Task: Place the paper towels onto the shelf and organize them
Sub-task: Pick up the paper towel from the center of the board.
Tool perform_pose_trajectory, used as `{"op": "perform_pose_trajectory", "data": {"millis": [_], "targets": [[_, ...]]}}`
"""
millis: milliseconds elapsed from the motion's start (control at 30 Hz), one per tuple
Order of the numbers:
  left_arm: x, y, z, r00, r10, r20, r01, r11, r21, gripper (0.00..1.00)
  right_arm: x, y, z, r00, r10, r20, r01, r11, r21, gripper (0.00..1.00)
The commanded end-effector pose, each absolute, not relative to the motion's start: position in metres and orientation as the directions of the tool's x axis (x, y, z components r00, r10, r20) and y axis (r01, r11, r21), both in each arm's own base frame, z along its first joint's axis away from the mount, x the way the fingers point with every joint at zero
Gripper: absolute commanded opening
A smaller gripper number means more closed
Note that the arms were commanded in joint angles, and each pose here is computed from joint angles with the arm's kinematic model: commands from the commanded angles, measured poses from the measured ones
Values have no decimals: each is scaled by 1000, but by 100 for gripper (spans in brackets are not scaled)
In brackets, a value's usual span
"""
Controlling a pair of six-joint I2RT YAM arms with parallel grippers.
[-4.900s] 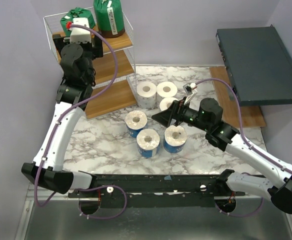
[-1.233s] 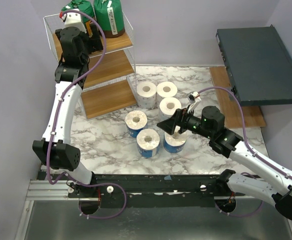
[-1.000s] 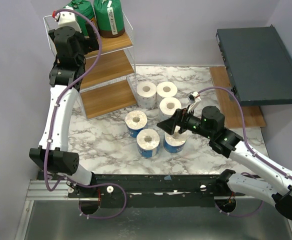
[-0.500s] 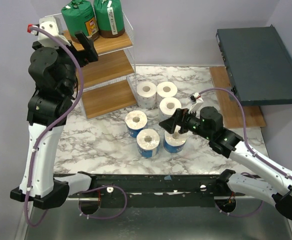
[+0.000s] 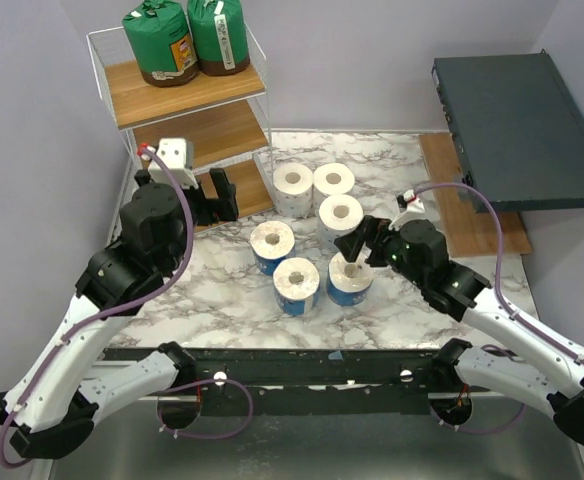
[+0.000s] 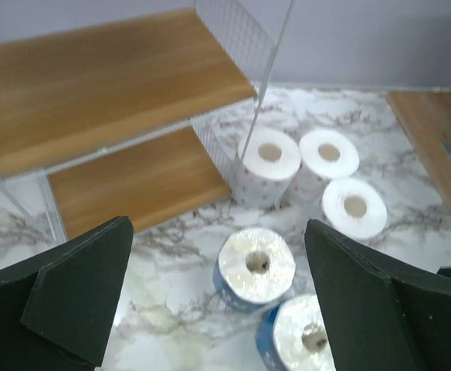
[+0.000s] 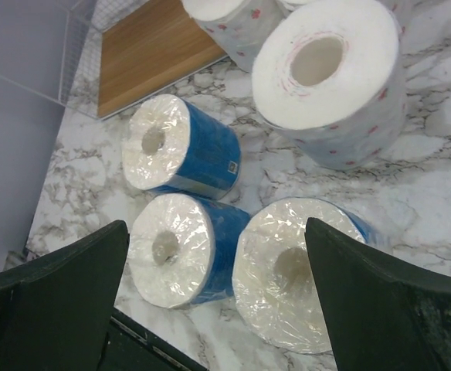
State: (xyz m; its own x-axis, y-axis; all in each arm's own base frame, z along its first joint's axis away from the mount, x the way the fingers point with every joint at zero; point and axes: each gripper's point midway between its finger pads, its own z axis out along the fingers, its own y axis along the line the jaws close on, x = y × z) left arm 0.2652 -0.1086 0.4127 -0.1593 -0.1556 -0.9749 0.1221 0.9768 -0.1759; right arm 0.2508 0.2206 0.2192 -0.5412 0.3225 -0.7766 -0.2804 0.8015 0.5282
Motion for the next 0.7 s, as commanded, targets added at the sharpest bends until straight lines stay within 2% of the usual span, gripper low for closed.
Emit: {"op": "perform_pose_trajectory", "data": {"millis": [0,200,300,467,667], "targets": [[244,-107,359,-242,-173,-955,93,975,-200,99,250,197,190,-545,339,-766,-162,854,494,100],[230,-102,298,-303,-158,-940,87,977,-192,99,251,177,175,-508,363,-781,-88,880,466,100],[225,-106,280,-294,-210,-932,111,961,-252,99,250,173,171,-505,344,-791,-93,890,447,100],[227,-119,259,-245,-289,-925,173,926,-335,99,243,187,173,-519,295,-803,-205,868,452,97],[231,-111,239,-293,-421,-858,7,897,-443,99,245,190,170,-522,313,-793,-192,863,467,100]]}}
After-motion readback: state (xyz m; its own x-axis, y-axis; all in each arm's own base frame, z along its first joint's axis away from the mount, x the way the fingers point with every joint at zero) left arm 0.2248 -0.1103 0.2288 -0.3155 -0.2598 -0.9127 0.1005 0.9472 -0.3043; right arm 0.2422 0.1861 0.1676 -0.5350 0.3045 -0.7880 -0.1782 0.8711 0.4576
